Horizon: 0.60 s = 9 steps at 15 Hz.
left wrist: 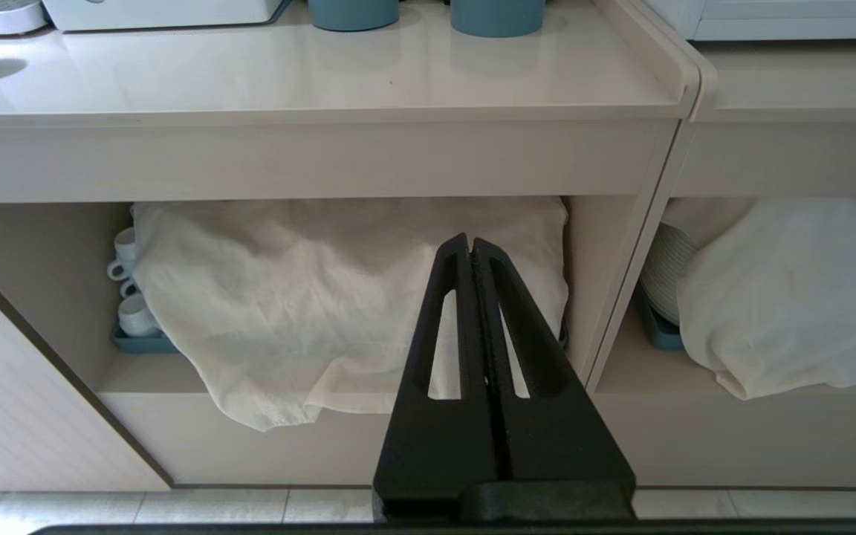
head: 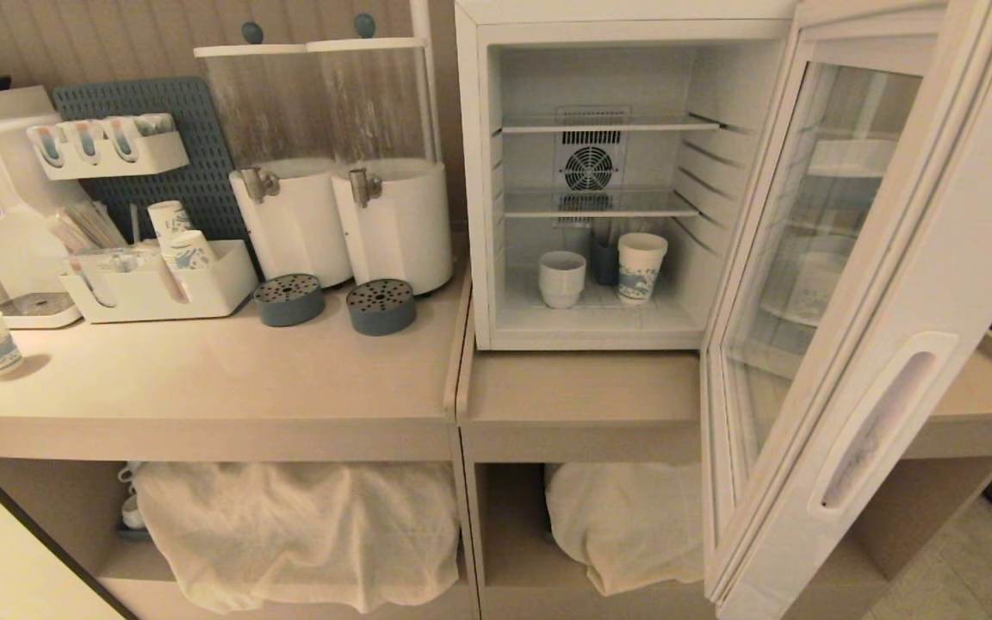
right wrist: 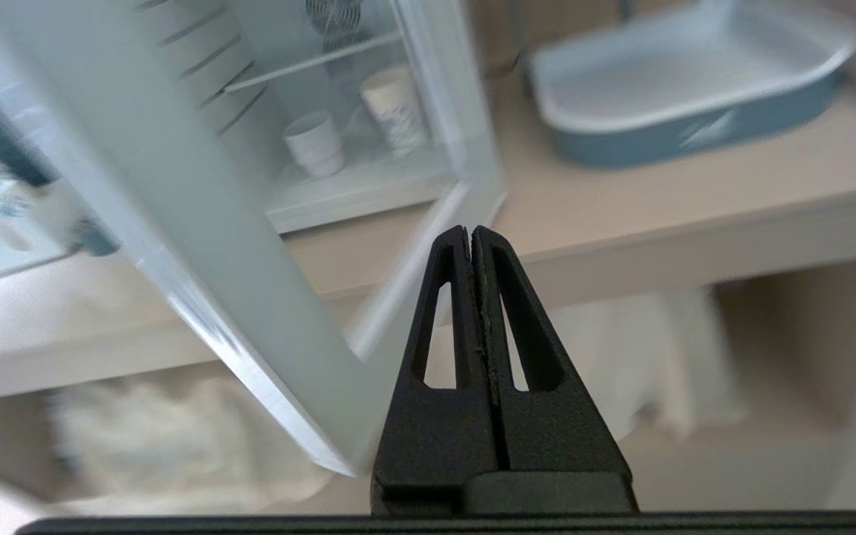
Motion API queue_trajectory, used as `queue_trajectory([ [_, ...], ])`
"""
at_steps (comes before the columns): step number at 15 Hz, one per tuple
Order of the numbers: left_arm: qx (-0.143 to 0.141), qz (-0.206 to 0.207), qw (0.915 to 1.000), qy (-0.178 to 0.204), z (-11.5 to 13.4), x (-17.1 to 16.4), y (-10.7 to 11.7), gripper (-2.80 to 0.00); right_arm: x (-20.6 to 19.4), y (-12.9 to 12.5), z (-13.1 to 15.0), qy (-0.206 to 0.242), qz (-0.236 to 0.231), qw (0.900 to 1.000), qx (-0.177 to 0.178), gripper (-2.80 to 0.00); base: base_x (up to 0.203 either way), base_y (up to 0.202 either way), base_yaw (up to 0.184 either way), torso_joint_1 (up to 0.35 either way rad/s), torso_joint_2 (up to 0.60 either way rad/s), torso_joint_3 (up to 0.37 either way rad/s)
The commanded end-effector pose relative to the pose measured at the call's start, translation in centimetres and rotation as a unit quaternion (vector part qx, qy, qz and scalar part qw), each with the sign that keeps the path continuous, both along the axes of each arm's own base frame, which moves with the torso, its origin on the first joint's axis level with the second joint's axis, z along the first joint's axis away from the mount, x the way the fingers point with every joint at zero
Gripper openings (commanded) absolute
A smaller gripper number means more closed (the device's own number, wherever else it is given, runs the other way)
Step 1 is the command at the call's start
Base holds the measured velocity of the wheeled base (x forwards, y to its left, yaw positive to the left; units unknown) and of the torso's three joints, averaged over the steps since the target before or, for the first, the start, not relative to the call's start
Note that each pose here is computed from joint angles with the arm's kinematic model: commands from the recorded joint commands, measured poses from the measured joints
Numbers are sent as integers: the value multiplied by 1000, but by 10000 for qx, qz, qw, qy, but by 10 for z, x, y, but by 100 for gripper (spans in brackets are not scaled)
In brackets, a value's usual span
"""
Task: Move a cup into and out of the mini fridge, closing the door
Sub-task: Close the freezer door
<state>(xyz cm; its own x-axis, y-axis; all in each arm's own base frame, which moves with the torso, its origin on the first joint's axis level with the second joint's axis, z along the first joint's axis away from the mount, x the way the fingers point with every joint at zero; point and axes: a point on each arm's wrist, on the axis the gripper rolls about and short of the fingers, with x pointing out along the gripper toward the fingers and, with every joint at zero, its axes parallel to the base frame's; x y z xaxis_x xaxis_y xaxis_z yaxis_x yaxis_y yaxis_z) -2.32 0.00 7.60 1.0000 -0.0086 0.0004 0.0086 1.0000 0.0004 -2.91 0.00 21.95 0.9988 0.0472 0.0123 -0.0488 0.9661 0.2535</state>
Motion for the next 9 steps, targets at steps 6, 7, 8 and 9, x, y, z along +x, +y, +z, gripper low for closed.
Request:
queue_trajectory([
  [6, -2, 12, 10000, -14, 0, 0, 0, -280, 130, 5, 38, 1178, 1319, 9836, 344, -280, 0, 0, 0, 0, 0, 0],
  [7, -1, 12, 10000, -14, 0, 0, 0, -280, 139, -1, 40, 1017, 1541, 9823, 307, -280, 0, 0, 0, 0, 0, 0],
  [8, -1, 12, 10000, -14, 0, 0, 0, -280, 147, -9, 41, 882, 1775, 9798, 284, -280, 0, 0, 0, 0, 0, 0],
  [9, 1, 12, 10000, -14, 0, 0, 0, -280, 155, -20, 41, 738, 2120, 9741, 272, -280, 0, 0, 0, 0, 0, 0],
])
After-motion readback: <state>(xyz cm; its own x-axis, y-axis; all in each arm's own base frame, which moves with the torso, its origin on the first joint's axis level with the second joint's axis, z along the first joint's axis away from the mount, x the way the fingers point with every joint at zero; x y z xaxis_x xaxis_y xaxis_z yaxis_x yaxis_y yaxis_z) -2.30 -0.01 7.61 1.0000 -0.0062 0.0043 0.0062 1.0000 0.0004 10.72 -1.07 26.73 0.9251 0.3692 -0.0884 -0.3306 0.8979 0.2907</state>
